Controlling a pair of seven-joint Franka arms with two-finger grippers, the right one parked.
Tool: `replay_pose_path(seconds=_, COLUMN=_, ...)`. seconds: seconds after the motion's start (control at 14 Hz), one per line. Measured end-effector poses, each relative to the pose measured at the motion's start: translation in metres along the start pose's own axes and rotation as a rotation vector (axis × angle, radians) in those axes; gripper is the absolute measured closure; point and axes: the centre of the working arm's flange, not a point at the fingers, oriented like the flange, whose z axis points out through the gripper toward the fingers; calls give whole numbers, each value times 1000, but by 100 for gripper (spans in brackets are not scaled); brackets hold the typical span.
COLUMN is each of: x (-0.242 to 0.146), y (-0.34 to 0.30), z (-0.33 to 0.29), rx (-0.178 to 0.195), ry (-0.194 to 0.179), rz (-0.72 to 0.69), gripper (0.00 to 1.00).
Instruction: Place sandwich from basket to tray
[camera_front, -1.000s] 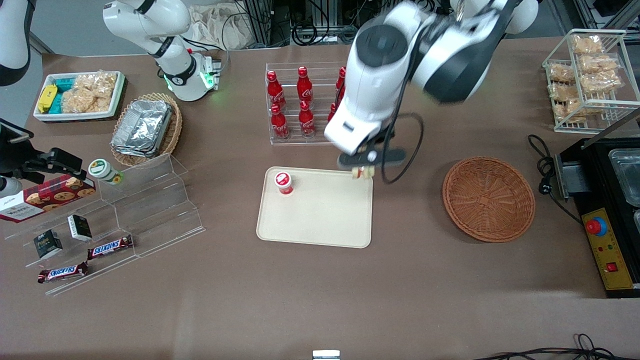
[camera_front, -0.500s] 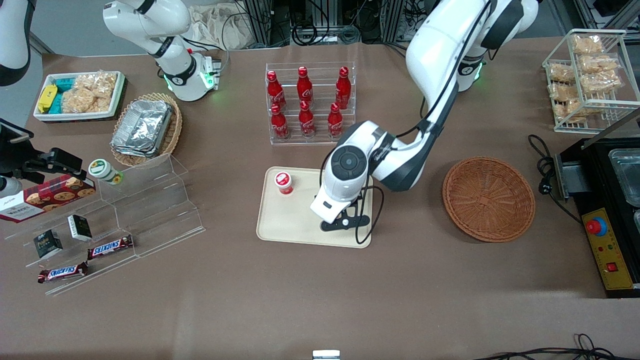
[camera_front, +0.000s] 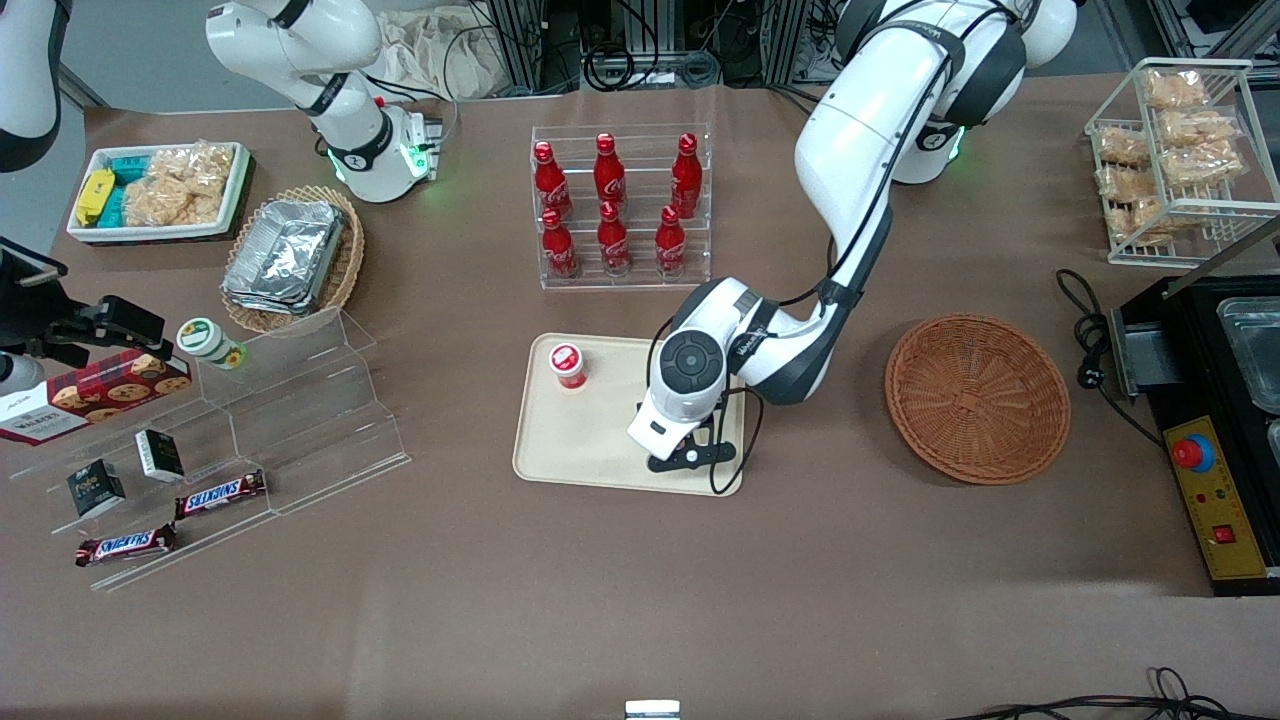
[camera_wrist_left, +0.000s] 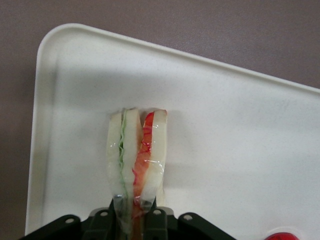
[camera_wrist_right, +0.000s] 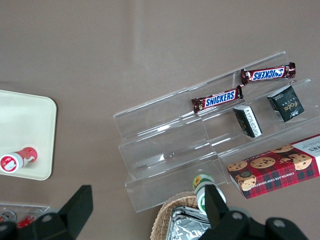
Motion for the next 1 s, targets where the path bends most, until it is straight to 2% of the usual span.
replay_pose_path(seconds=0.29, x=3, y=4, z=-14, rx=-21, ry=19, rz=-57, gripper=35)
replay_pose_path(seconds=0.5, x=8, y=9, z=-79, rx=-85, ry=92, rz=-149, gripper=4)
replay_pose_path(seconds=0.57, x=7, y=5, z=-113, rx=-94, ry=120, rz=-185, gripper=0)
replay_pose_path(seconds=0.64, x=5, y=-2, z=-148, rx=-88, ry=143, rz=-220, gripper=0)
replay_pose_path(seconds=0.79, x=3, y=-29, z=-213, rx=-64, ry=175, rz=-282, gripper=0)
replay_pose_path(seconds=1.0, x=10, y=-87, z=-286, rx=-12, ry=199, rz=-348, gripper=0)
